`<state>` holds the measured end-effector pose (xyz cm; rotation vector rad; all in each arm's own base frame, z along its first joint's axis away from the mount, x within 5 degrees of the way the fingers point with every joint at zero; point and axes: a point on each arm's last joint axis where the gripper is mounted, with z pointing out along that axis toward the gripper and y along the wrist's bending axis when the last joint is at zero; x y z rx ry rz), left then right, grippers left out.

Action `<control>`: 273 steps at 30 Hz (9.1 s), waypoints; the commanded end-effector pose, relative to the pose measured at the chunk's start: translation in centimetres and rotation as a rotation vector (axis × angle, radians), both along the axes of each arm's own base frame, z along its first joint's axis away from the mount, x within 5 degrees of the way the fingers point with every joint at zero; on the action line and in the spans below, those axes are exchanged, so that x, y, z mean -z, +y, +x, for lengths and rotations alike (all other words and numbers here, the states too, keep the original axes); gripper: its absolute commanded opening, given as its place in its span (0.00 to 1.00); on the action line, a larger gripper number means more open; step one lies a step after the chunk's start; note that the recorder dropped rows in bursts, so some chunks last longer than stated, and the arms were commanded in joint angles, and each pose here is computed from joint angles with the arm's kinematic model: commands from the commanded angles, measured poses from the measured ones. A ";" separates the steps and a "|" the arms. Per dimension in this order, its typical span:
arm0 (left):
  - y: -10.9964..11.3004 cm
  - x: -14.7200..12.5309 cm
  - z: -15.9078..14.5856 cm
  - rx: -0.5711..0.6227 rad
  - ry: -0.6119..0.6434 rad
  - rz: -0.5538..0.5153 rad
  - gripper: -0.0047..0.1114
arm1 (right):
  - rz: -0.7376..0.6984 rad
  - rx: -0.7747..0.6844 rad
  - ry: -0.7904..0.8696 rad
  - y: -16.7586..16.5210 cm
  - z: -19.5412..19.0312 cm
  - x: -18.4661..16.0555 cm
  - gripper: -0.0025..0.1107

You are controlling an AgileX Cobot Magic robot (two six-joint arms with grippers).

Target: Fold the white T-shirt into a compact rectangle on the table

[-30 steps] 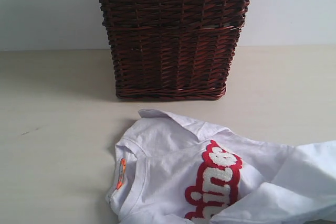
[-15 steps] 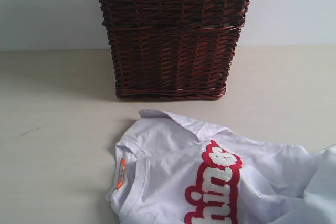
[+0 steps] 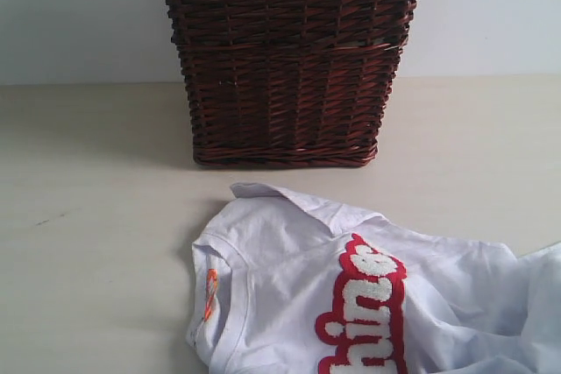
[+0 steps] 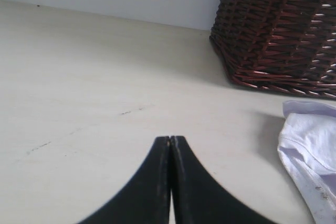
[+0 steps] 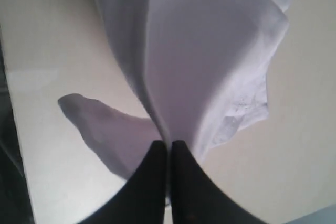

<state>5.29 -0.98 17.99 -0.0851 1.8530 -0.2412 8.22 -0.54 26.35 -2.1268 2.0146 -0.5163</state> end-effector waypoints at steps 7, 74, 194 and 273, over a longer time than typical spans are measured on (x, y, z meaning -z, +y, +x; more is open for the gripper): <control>0.0 -0.1 0.0 0.006 -0.011 -0.007 0.04 | 0.137 0.103 0.003 0.8 -0.2 0.2 0.48; 0.0 -0.1 0.0 0.006 -0.011 -0.007 0.04 | 0.620 0.589 0.149 16.7 26.4 16.2 0.02; 0.0 -0.1 0.0 0.006 -0.011 -0.007 0.04 | 0.662 0.180 0.194 -0.8 3.8 6.3 0.02; 0.0 -0.1 0.0 0.006 -0.011 -0.007 0.04 | 0.909 1.311 -0.081 -7.5 14.4 14.7 0.05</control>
